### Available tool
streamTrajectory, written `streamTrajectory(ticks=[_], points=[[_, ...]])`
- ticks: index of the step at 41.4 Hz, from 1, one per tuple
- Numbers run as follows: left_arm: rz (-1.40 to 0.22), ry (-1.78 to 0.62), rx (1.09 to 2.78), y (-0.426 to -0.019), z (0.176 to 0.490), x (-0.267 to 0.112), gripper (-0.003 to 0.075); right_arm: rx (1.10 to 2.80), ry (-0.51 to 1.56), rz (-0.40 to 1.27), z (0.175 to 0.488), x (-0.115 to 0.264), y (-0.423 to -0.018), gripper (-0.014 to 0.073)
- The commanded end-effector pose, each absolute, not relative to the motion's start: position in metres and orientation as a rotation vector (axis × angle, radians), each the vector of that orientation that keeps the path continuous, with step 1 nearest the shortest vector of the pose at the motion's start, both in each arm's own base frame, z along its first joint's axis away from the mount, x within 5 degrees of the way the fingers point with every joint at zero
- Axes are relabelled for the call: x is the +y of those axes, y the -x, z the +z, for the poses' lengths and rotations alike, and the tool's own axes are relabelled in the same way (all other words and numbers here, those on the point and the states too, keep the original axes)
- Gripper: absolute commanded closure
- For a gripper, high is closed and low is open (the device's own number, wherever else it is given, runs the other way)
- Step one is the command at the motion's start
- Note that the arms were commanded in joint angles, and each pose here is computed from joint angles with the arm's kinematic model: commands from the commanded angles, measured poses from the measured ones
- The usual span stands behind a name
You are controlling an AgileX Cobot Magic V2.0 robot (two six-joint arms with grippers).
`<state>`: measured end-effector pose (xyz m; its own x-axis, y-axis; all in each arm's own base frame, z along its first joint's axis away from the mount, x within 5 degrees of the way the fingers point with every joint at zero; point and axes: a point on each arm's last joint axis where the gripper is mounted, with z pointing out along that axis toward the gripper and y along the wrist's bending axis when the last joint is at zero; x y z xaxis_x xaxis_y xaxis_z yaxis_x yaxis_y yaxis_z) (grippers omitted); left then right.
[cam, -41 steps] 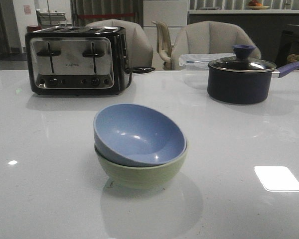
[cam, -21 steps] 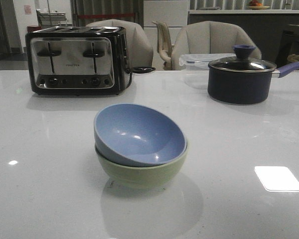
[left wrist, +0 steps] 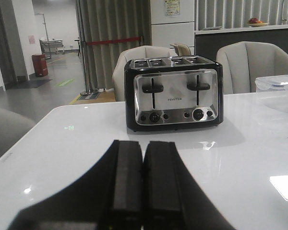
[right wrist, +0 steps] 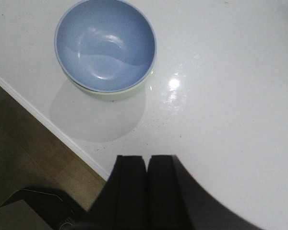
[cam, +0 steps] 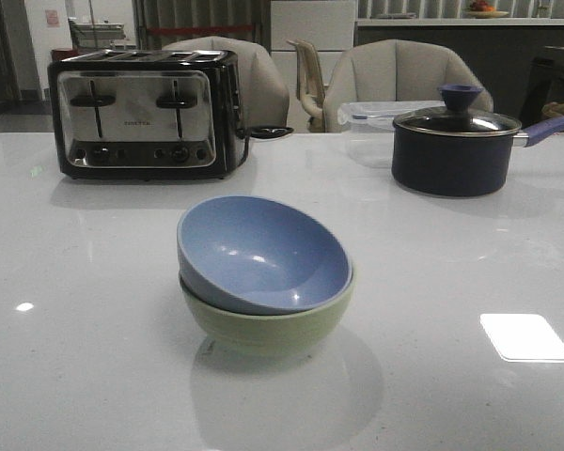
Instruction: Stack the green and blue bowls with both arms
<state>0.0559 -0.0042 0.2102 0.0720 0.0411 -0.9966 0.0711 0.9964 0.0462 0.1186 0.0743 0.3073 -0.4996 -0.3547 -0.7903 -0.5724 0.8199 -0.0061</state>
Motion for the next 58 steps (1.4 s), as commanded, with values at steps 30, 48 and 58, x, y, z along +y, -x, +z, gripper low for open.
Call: streamTrajectory(ticks=[30, 48, 58], points=[[-0.031, -0.069, 1.402, -0.054, 0.217, -0.003, 0.0621, 1.630, 0.062, 0.013, 0.217, 0.004, -0.050, 0.0555], [-0.031, -0.069, 1.402, -0.054, 0.217, -0.003, 0.0621, 1.482, 0.000, 0.022, 0.207, 0.001, -0.055, 0.0555], [-0.031, -0.069, 1.402, -0.054, 0.217, -0.003, 0.0621, 1.440, -0.025, 0.042, 0.210, 0.000, -0.054, 0.0555]])
